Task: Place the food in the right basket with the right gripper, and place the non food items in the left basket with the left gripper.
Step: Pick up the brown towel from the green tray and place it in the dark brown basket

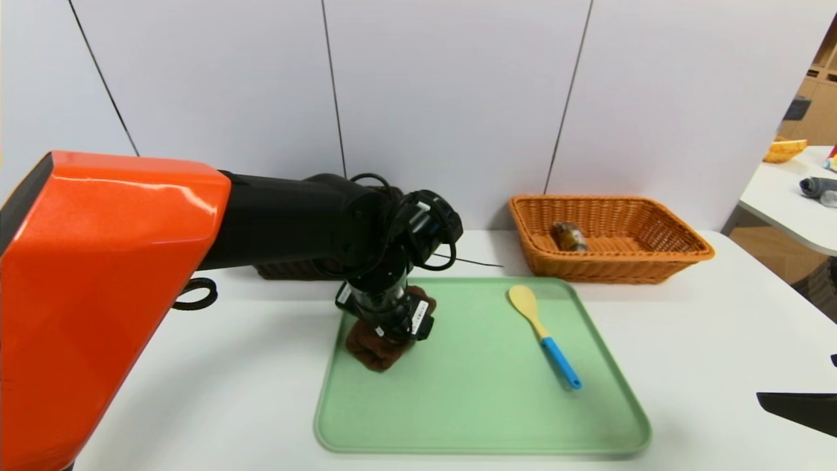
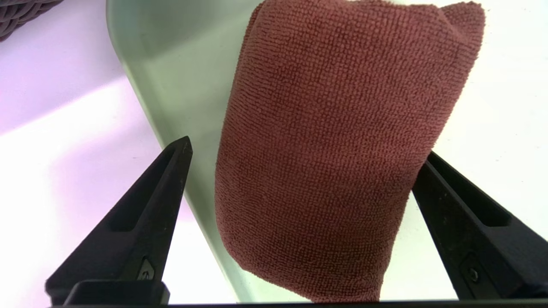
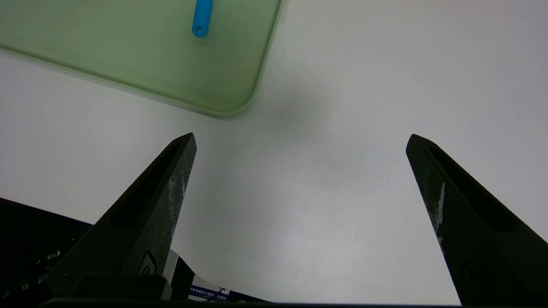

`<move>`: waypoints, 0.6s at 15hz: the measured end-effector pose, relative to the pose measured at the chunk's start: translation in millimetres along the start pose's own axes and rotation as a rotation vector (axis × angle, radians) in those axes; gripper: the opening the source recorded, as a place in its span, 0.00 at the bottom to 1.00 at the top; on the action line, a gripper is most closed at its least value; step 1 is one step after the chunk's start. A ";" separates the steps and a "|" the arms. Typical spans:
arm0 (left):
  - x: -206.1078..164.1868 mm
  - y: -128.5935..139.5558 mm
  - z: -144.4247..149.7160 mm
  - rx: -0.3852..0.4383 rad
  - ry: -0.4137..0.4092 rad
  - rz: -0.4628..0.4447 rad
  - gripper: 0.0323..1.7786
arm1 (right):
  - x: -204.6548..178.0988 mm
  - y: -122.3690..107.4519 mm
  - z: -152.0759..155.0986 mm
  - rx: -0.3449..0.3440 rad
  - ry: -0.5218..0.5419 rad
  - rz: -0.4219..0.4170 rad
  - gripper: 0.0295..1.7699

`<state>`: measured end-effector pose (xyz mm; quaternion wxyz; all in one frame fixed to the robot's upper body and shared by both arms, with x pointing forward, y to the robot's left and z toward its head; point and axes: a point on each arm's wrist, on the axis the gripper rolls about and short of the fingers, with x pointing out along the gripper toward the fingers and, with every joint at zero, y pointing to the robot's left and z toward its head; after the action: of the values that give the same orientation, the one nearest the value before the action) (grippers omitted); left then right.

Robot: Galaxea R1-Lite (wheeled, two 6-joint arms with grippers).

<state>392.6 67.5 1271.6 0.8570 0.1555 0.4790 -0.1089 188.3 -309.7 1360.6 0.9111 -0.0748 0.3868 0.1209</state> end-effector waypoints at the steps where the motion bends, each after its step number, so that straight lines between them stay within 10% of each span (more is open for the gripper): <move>1: 0.6 -0.2 0.0 0.000 0.001 0.000 0.95 | 0.1 0.0 0.0 0.000 0.000 0.000 0.96; 3: 1.5 -0.6 0.0 0.002 0.003 -0.001 0.95 | 0.1 0.0 -0.1 0.000 0.001 0.000 0.96; 9: 4.7 -2.0 0.8 -0.005 0.001 -0.004 0.47 | 0.6 0.0 0.0 0.000 0.003 0.000 0.96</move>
<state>394.9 65.3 1267.7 0.8569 0.1526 0.4801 -0.1092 188.7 -309.6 1360.1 0.9105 -0.0750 0.3883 0.1208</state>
